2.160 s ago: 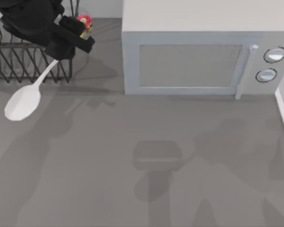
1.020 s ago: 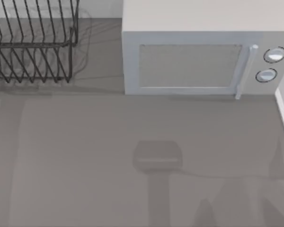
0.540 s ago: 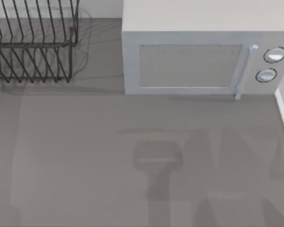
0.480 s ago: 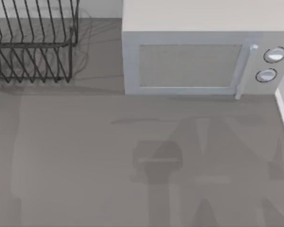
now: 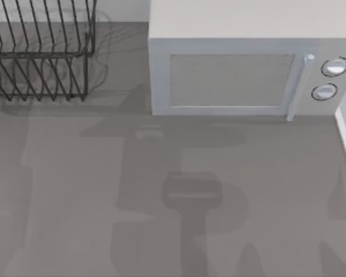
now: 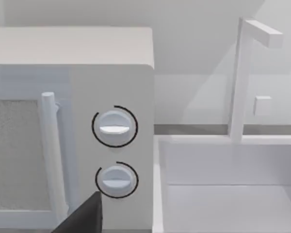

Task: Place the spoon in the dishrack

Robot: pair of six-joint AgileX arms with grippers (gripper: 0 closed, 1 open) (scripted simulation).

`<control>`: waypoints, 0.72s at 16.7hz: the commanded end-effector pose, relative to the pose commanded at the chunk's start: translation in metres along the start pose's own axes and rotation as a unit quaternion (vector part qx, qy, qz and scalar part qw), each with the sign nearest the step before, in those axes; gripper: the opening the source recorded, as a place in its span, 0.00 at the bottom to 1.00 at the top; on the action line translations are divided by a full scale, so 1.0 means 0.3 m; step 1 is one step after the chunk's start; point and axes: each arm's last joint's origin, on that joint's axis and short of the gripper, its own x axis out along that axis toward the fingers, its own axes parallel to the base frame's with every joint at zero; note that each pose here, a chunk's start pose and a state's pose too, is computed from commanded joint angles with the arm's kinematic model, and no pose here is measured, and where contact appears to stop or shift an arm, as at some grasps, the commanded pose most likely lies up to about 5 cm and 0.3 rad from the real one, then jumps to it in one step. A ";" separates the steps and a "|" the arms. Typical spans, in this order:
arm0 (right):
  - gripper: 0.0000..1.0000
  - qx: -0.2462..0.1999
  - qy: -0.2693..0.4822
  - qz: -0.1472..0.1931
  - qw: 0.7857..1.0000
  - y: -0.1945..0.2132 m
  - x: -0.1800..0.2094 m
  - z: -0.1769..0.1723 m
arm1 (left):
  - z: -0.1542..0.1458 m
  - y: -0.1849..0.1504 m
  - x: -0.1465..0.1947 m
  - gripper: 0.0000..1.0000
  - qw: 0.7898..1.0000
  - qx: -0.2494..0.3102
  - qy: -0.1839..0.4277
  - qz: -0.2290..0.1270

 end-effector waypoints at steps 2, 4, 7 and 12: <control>1.00 0.000 0.000 0.000 1.000 0.000 0.000 0.000 | -0.083 -0.012 0.026 0.00 1.000 -0.001 0.002 0.000; 1.00 0.000 0.000 0.000 1.000 0.000 0.000 0.000 | -0.132 -0.020 0.037 0.00 1.000 -0.002 0.004 0.000; 1.00 0.000 0.000 0.000 1.000 0.000 0.000 0.000 | -0.143 -0.022 0.038 0.00 1.000 -0.002 0.005 0.000; 1.00 0.000 0.000 0.000 1.000 0.000 0.000 0.000 | -0.143 -0.022 0.038 0.23 1.000 -0.002 0.005 0.000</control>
